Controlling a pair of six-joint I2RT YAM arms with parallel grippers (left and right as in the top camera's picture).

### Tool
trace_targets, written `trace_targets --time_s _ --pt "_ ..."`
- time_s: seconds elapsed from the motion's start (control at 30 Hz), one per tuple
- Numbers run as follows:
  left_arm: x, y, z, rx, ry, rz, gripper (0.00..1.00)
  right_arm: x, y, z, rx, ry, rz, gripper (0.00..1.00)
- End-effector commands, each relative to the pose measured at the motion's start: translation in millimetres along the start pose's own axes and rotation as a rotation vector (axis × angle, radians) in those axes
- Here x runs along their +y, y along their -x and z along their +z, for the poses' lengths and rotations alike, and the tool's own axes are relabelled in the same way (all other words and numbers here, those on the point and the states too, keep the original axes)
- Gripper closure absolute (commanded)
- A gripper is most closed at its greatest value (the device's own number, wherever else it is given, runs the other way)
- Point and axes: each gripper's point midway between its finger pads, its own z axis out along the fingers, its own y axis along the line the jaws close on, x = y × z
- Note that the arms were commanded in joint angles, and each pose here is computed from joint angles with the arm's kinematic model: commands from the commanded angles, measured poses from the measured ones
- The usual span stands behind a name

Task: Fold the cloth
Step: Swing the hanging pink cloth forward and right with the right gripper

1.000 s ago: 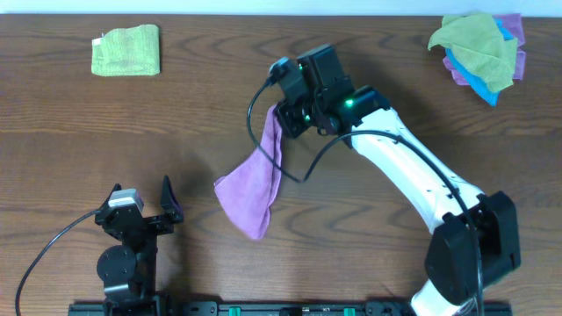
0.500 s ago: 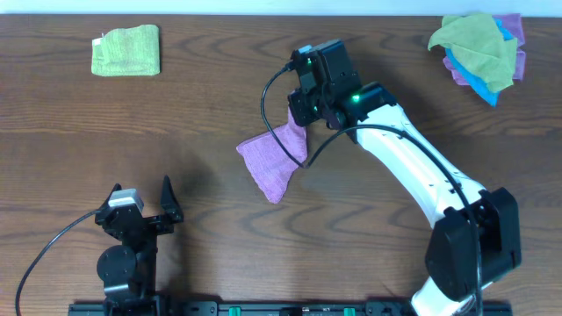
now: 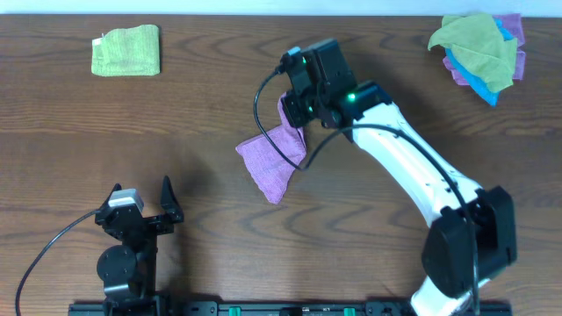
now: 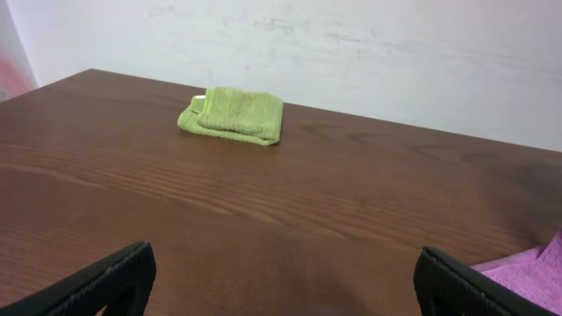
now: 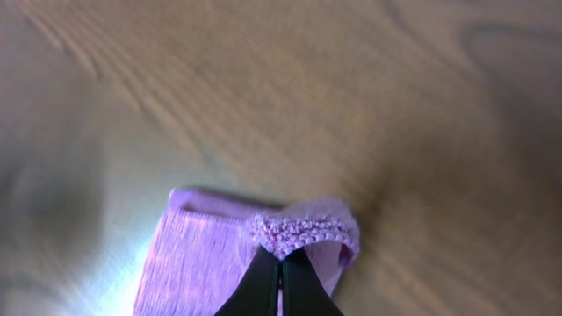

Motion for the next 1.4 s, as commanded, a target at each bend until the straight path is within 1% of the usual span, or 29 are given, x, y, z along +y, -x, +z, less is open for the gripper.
trace_targets --time_s 0.0,0.1,0.23,0.47,0.6,0.67,0.8,0.9,1.13,1.23,1.3,1.37 --pt "2 -17 3 0.041 0.005 -0.004 0.05 -16 21 9 -0.027 -0.033 -0.006 0.98" --pt "2 -18 3 0.041 0.005 -0.004 0.04 -24 36 18 -0.048 -0.04 -0.001 0.98" --pt "2 -18 3 0.041 0.005 -0.004 0.04 -37 46 38 -0.068 -0.05 0.017 0.99" --pt "2 -18 3 0.041 0.005 -0.004 0.04 -51 43 79 -0.066 -0.039 0.079 0.98" --pt "2 -18 3 0.041 0.005 -0.004 0.05 -31 46 89 -0.085 0.099 0.136 0.98" --pt "2 -18 3 0.041 0.005 -0.004 0.05 -11 58 86 -0.123 0.208 0.165 0.98" --pt "2 -18 3 0.041 0.005 -0.004 0.05 30 85 67 -0.208 0.453 0.155 0.98" --pt "2 -18 3 0.041 0.005 -0.004 0.05 53 95 51 -0.224 0.6 0.149 0.99" --pt "2 -18 3 0.041 0.005 -0.004 0.05 76 96 26 -0.183 0.754 0.135 0.99" --pt "2 -18 3 0.041 0.005 -0.004 0.04 77 99 11 -0.159 0.733 0.104 0.98" --pt "2 -18 3 0.041 0.005 -0.004 0.05 69 100 2 -0.139 0.636 0.081 0.98" --pt "2 -18 3 0.041 0.005 -0.004 0.05 56 98 -11 -0.121 0.5 0.027 0.99"
